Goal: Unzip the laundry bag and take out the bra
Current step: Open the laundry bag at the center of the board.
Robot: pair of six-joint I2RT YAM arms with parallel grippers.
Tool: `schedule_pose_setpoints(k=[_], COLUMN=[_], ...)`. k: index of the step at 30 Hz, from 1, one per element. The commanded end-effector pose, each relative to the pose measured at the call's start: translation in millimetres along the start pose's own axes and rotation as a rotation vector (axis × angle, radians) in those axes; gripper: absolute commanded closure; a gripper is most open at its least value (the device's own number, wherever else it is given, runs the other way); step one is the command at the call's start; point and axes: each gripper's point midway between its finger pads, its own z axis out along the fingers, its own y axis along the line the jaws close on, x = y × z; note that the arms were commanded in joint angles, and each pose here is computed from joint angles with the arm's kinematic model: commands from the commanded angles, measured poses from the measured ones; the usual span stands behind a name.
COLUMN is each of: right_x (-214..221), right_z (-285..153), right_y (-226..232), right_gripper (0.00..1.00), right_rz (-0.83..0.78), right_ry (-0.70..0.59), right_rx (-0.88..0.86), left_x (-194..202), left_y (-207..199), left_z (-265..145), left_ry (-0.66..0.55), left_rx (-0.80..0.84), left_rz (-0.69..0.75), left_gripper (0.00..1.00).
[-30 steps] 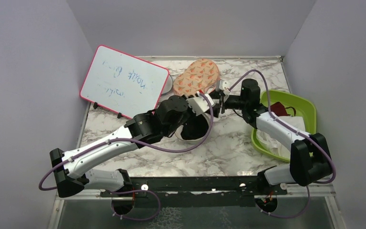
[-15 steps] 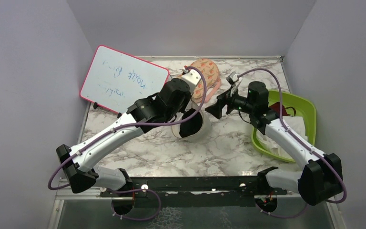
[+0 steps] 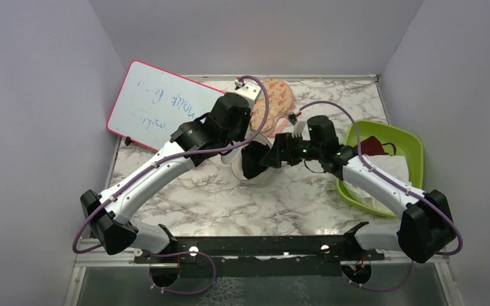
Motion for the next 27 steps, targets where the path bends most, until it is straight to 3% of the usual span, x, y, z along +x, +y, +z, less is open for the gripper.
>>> schedule_pose_setpoints(k=[1, 4, 10, 20, 27], right_x=[28.0, 44.4, 50.8, 14.9, -16.5], right_z=[12.8, 10.4, -2.7, -17.3, -18.1], right_y=[-17.5, -40.2, -61.3, -110.3, -109.9], right_gripper=[0.0, 0.0, 0.05, 0.05, 0.04], right_rz=[0.079, 0.1, 0.051, 0.012, -0.081], right_ry=[0.059, 0.093, 0.116, 0.075, 0.169], right_rx=[0.221, 0.378, 0.505, 0.582, 0.627], left_x=[-8.8, -6.5, 6.2, 46.5, 85.7], left_y=[-7.5, -4.8, 2.2, 21.4, 29.1], left_z=[-3.2, -5.1, -6.7, -11.6, -12.1], left_ry=[-0.015, -0.015, 0.009, 0.117, 0.234], left_rx=[0.051, 0.041, 0.023, 0.014, 0.018], left_rz=[-0.057, -0.076, -0.073, -0.061, -0.07], left_gripper=[1.0, 1.0, 1.0, 1.0, 1.0])
